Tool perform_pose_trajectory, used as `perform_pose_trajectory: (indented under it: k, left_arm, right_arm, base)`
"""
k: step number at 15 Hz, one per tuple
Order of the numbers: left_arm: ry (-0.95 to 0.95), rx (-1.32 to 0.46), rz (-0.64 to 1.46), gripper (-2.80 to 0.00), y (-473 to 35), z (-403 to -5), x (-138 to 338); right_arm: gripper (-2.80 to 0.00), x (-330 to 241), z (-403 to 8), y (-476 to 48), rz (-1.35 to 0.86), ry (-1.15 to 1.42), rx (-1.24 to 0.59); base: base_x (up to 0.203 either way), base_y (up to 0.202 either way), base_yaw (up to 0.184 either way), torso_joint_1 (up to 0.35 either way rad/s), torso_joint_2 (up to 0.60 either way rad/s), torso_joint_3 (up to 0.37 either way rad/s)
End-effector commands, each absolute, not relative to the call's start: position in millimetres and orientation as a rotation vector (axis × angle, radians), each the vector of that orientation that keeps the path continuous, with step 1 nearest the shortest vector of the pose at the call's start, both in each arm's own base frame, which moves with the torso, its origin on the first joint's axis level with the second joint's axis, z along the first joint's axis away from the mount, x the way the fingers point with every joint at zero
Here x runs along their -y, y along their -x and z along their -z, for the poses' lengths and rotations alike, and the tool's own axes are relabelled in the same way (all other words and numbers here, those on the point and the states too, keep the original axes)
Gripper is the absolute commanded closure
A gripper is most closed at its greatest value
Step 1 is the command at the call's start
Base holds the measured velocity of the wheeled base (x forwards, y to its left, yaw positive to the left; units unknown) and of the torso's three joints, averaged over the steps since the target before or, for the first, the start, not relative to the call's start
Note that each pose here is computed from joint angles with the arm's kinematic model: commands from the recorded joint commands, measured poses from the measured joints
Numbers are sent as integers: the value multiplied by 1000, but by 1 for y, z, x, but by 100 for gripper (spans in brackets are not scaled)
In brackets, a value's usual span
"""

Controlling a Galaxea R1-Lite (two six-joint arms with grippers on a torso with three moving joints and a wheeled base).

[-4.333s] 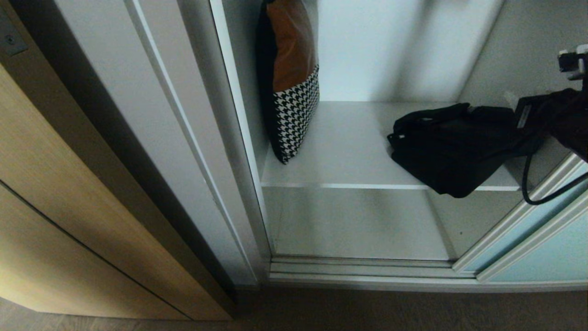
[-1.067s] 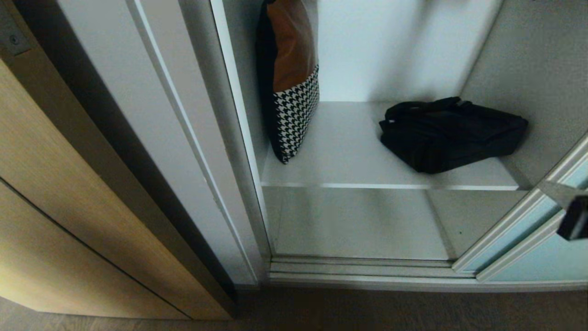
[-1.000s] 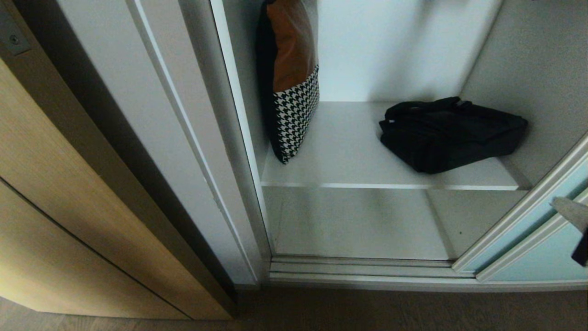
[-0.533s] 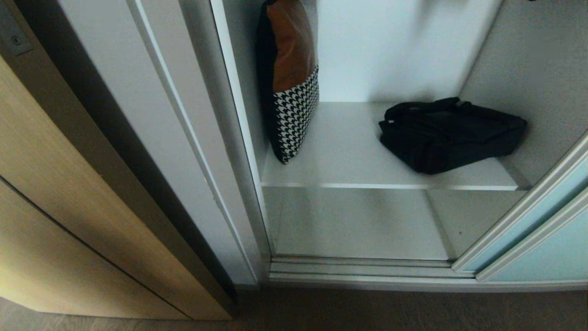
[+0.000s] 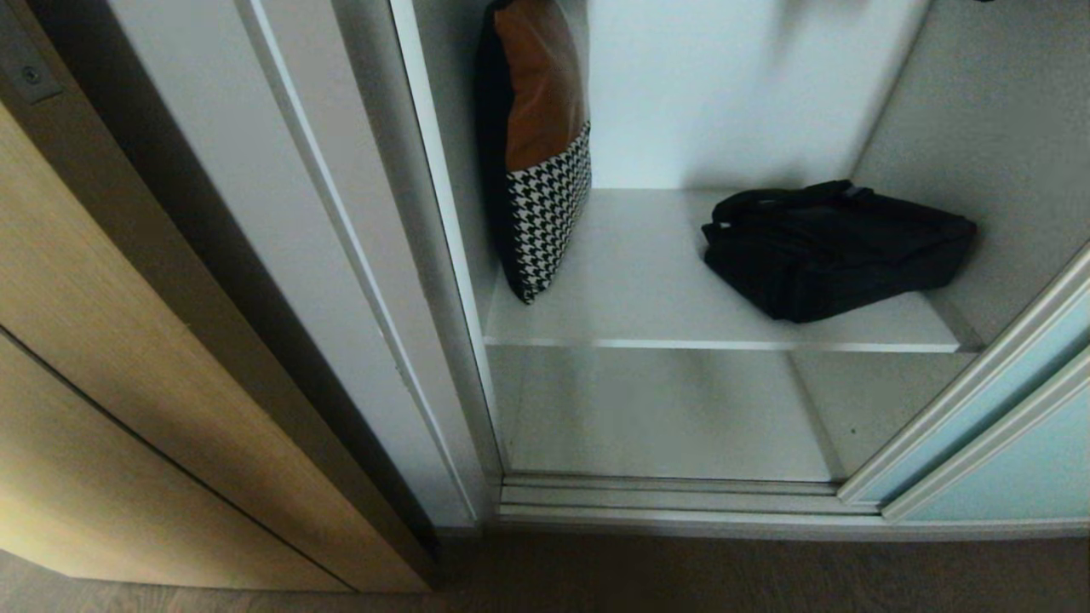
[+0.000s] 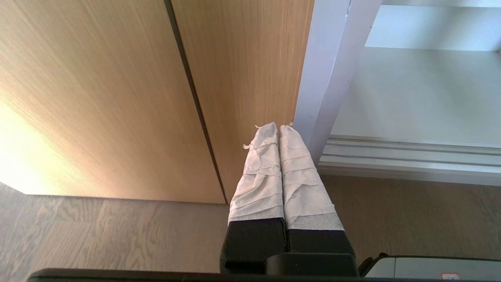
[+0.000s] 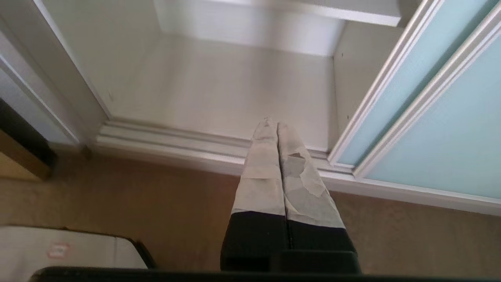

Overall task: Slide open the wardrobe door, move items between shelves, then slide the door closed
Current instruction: Close the door

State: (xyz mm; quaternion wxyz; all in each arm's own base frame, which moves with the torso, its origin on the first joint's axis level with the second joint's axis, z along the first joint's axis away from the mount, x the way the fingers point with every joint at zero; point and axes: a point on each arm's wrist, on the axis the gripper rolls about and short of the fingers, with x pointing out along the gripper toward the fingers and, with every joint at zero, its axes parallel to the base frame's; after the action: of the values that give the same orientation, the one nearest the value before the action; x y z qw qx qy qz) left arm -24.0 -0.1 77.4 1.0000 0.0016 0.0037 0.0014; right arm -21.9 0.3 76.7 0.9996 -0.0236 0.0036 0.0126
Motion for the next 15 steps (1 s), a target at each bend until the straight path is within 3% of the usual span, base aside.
perform_pose_trajectory:
  k: [1, 15]
  left_arm:
    - [-3, -9, -3, 0, 24, -77, 0]
    - [-5, 5, -5, 0, 23, -77, 0]
  right_arm:
    - [0, 0, -75, 23, -26, 43, 1]
    - [0, 0, -75, 23, -26, 43, 1]
  base:
    - [0, 0, 0, 0, 0, 0]
    - [0, 0, 0, 0, 0, 0]
